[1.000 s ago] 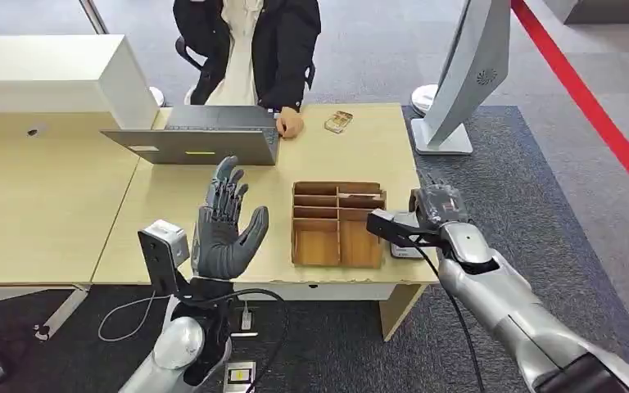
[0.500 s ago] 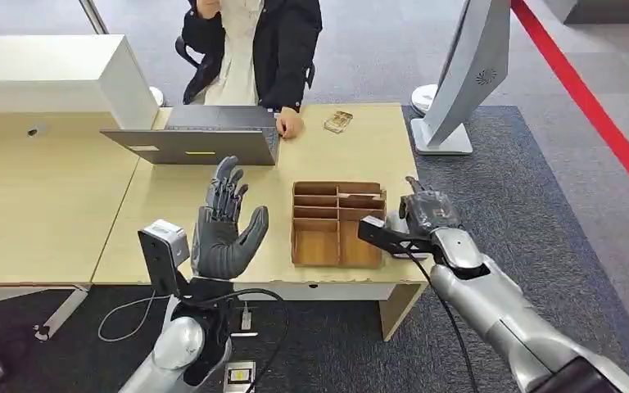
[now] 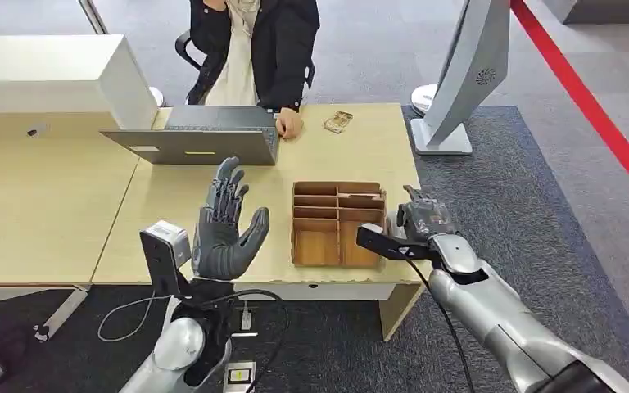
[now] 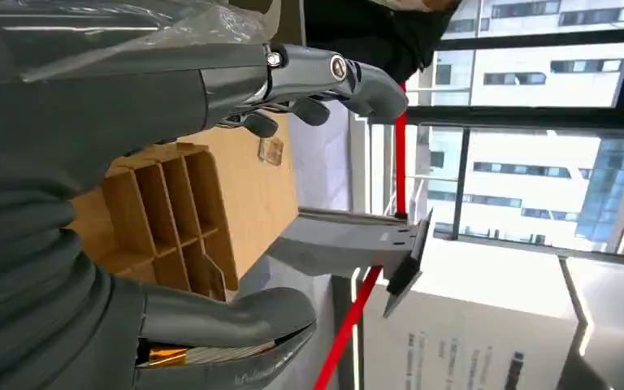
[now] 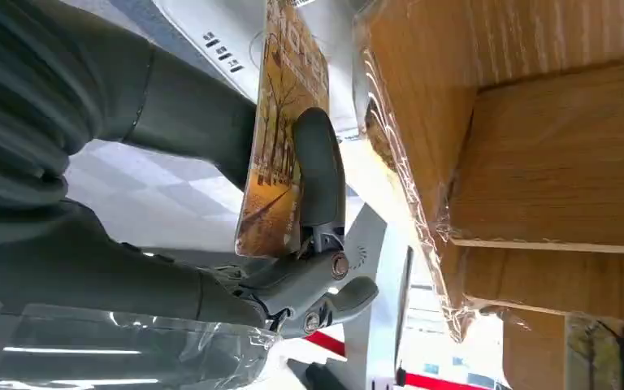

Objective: Pass the card to the sensor for recognition and then transmit it.

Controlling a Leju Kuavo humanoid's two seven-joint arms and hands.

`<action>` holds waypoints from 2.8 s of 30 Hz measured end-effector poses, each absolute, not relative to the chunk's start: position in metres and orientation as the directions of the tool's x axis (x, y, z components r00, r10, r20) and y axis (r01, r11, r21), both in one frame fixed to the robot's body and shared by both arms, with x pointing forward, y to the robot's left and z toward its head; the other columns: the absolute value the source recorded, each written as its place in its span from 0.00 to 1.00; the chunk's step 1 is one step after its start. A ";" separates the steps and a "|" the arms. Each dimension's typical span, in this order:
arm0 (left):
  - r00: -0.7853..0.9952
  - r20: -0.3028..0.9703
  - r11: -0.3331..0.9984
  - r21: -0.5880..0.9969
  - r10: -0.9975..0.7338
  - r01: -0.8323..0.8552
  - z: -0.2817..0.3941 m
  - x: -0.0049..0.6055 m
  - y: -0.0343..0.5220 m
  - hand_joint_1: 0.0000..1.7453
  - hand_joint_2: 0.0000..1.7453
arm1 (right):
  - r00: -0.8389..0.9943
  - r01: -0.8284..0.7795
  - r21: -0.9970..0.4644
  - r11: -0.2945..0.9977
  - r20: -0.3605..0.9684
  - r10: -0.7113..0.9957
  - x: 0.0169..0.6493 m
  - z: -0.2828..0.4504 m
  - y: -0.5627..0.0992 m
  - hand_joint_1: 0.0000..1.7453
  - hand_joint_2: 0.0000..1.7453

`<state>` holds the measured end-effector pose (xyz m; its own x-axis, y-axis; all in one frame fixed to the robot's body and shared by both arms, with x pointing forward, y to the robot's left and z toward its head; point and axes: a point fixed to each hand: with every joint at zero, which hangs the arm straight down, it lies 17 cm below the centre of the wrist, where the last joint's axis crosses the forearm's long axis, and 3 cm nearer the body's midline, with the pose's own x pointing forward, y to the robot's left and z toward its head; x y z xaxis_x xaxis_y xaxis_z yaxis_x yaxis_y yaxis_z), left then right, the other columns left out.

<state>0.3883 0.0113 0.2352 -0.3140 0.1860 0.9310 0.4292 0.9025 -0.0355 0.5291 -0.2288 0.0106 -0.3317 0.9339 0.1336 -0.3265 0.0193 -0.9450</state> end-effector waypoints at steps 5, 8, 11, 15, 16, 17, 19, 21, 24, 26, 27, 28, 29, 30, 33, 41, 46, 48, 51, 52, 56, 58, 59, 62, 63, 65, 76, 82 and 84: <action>-0.307 0.935 0.908 -0.034 0.176 0.417 0.232 0.388 0.013 0.00 1.00 | -0.318 -0.339 -0.941 0.025 0.140 0.938 0.528 0.007 -0.233 1.00 1.00; -0.303 0.937 0.911 -0.033 0.172 0.412 0.231 0.389 0.014 0.00 1.00 | -0.310 -0.343 -0.939 0.027 0.140 0.940 0.528 0.006 -0.236 1.00 1.00; -0.304 0.937 0.911 -0.032 0.170 0.411 0.231 0.388 0.015 0.00 1.00 | -0.299 -0.350 -0.936 0.031 0.143 0.944 0.528 0.003 -0.240 1.00 1.00; -0.302 0.939 0.911 -0.028 0.165 0.411 0.231 0.388 0.015 0.00 1.00 | -0.285 -0.360 -0.932 0.033 0.144 0.948 0.526 -0.001 -0.246 1.00 1.00; -0.301 0.940 0.911 -0.026 0.163 0.411 0.231 0.388 0.015 0.00 1.00 | -0.283 -0.359 -0.933 0.032 0.142 0.949 0.527 -0.001 -0.247 1.00 1.00; -0.300 0.940 0.912 -0.024 0.160 0.411 0.230 0.388 0.015 0.00 1.00 | -0.281 -0.357 -0.934 0.034 0.142 0.949 0.527 -0.001 -0.248 1.00 1.00; -0.302 0.940 0.911 -0.022 0.159 0.411 0.231 0.387 0.015 0.00 1.00 | -0.278 -0.352 -0.935 0.036 0.141 0.950 0.528 0.000 -0.249 1.00 1.00; -0.303 0.939 0.911 -0.022 0.160 0.412 0.232 0.387 0.015 0.00 1.00 | -0.274 -0.347 -0.937 0.040 0.142 0.951 0.529 0.001 -0.251 1.00 1.00; -0.306 0.939 0.911 -0.020 0.159 0.413 0.232 0.386 0.015 0.00 1.00 | -0.263 -0.333 -0.941 0.054 0.147 0.953 0.531 0.004 -0.253 1.00 1.00; -0.308 0.938 0.909 -0.018 0.159 0.415 0.233 0.386 0.014 0.00 1.00 | -0.253 -0.319 -0.945 0.071 0.157 0.955 0.534 0.009 -0.255 1.00 1.00; -0.309 0.938 0.908 -0.017 0.159 0.418 0.233 0.385 0.014 0.00 1.00 | -0.250 -0.315 -0.946 0.078 0.161 0.955 0.535 0.010 -0.255 1.00 1.00; -0.309 0.937 0.908 -0.016 0.160 0.419 0.233 0.385 0.014 0.00 1.00 | -0.245 -0.308 -0.948 0.085 0.165 0.956 0.536 0.012 -0.256 1.00 1.00; -0.310 0.937 0.907 -0.016 0.160 0.420 0.233 0.385 0.013 0.00 1.00 | -0.239 -0.298 -0.950 0.095 0.171 0.956 0.538 0.015 -0.258 1.00 1.00; -0.311 0.937 0.907 -0.014 0.159 0.422 0.233 0.385 0.013 0.00 1.00 | -0.231 -0.281 -0.953 0.111 0.179 0.956 0.542 0.021 -0.259 1.00 1.00; -0.311 0.937 0.905 -0.013 0.159 0.425 0.234 0.384 0.012 0.00 1.00 | -0.220 -0.210 -0.966 0.152 0.198 0.955 0.554 0.043 -0.261 1.00 1.00; -0.321 0.931 0.902 -0.020 0.175 0.432 0.237 0.384 0.012 0.00 1.00 | -0.238 0.032 -0.967 0.254 0.240 0.941 0.599 0.152 -0.264 1.00 1.00; -0.325 0.929 0.901 -0.023 0.180 0.434 0.239 0.384 0.012 0.00 1.00 | -0.259 0.116 -0.951 0.287 0.250 0.933 0.610 0.201 -0.262 1.00 1.00; -0.326 0.928 0.899 -0.023 0.182 0.437 0.239 0.383 0.011 0.00 1.00 | -0.271 0.135 -0.946 0.296 0.252 0.929 0.610 0.211 -0.260 1.00 1.00; -0.325 0.927 0.893 -0.023 0.188 0.450 0.240 0.382 0.009 0.00 1.00 | -0.293 0.159 -0.940 0.302 0.248 0.923 0.611 0.224 -0.256 1.00 1.00; -0.327 0.926 0.890 -0.022 0.190 0.455 0.241 0.382 0.009 0.00 1.00 | -0.305 0.164 -0.940 0.299 0.239 0.922 0.611 0.230 -0.252 1.00 1.00; -0.334 0.917 0.869 -0.027 0.219 0.495 0.248 0.378 0.000 0.00 1.00 | -0.348 0.163 -0.963 0.215 0.148 0.926 0.618 0.260 -0.230 1.00 1.00; -0.336 0.912 0.859 -0.033 0.235 0.511 0.252 0.376 -0.003 0.00 1.00 | -0.377 0.150 -0.974 0.171 0.103 0.920 0.622 0.272 -0.213 1.00 1.00; -0.335 0.911 0.855 -0.035 0.239 0.517 0.252 0.376 -0.005 0.00 1.00 | -0.391 0.150 -0.976 0.156 0.086 0.916 0.623 0.278 -0.205 1.00 1.00; -0.336 0.910 0.851 -0.035 0.244 0.524 0.254 0.375 -0.008 0.00 1.00 | -0.423 0.162 -0.977 0.138 0.058 0.904 0.625 0.293 -0.185 1.00 1.00; -0.337 0.909 0.850 -0.036 0.246 0.525 0.255 0.375 -0.008 0.00 1.00 | -0.433 0.168 -0.976 0.138 0.053 0.900 0.625 0.297 -0.178 1.00 1.00; -0.336 0.909 0.850 -0.038 0.248 0.526 0.255 0.375 -0.009 0.00 1.00 | -0.446 0.171 -0.976 0.133 0.043 0.894 0.625 0.300 -0.171 1.00 1.00; -0.341 0.905 0.844 -0.034 0.253 0.536 0.257 0.376 -0.014 0.00 1.00 | -0.574 0.142 -0.990 -0.012 -0.092 0.814 0.621 0.308 -0.085 1.00 1.00; -0.338 0.907 0.838 -0.031 0.253 0.544 0.257 0.375 -0.016 0.00 1.00 | -0.569 0.147 -0.988 -0.038 -0.116 0.814 0.622 0.324 -0.047 1.00 1.00; -0.333 0.910 0.838 -0.029 0.248 0.545 0.256 0.375 -0.017 0.00 1.00 | -0.560 0.144 -0.989 -0.032 -0.108 0.822 0.623 0.328 -0.039 1.00 1.00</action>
